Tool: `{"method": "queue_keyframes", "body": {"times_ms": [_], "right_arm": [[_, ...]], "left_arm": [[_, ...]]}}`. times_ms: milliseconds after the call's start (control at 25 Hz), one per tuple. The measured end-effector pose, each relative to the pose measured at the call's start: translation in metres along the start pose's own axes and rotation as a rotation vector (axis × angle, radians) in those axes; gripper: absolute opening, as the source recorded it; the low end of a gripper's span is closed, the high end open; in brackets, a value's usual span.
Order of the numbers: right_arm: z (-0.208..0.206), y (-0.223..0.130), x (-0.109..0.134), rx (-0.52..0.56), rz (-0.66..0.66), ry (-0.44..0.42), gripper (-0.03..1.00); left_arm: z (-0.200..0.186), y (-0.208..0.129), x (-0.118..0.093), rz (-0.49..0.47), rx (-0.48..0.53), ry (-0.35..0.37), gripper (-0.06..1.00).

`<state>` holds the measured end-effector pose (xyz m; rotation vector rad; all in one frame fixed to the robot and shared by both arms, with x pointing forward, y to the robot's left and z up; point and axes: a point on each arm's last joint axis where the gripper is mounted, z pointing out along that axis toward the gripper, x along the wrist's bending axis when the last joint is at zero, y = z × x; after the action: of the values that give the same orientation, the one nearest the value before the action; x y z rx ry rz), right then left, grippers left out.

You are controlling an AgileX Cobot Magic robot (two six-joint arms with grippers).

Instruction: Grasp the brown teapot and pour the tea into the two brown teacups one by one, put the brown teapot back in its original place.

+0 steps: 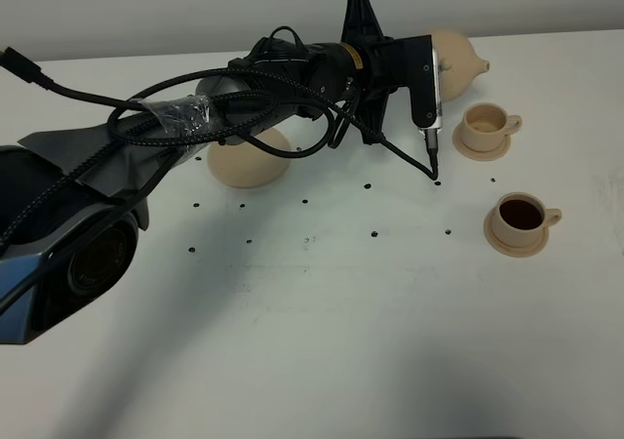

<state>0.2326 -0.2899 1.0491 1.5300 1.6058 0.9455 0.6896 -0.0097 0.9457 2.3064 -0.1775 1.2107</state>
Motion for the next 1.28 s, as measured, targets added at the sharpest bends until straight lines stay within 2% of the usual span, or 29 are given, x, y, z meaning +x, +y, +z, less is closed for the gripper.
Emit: {"method": "queue_keyframes", "body": {"times_ms": [240,560,920,1280], "right_arm": [[0.000,0.000,0.000,0.000,0.000,0.000,0.42],[0.000,0.000,0.000,0.000,0.000,0.000,0.42],[0.000,0.000,0.000,0.000,0.000,0.000,0.42],[0.000,0.000,0.000,0.000,0.000,0.000,0.42]], "left_arm": [[0.005,-0.001,-0.003,0.023,-0.013,0.031,0.13],[0.010,-0.001,-0.012,0.084,-0.016,0.025,0.13],[0.010,0.000,-0.010,0.183,-0.020,0.041,0.13],[0.010,0.001,-0.007,0.234,-0.031,0.080,0.13]]}}
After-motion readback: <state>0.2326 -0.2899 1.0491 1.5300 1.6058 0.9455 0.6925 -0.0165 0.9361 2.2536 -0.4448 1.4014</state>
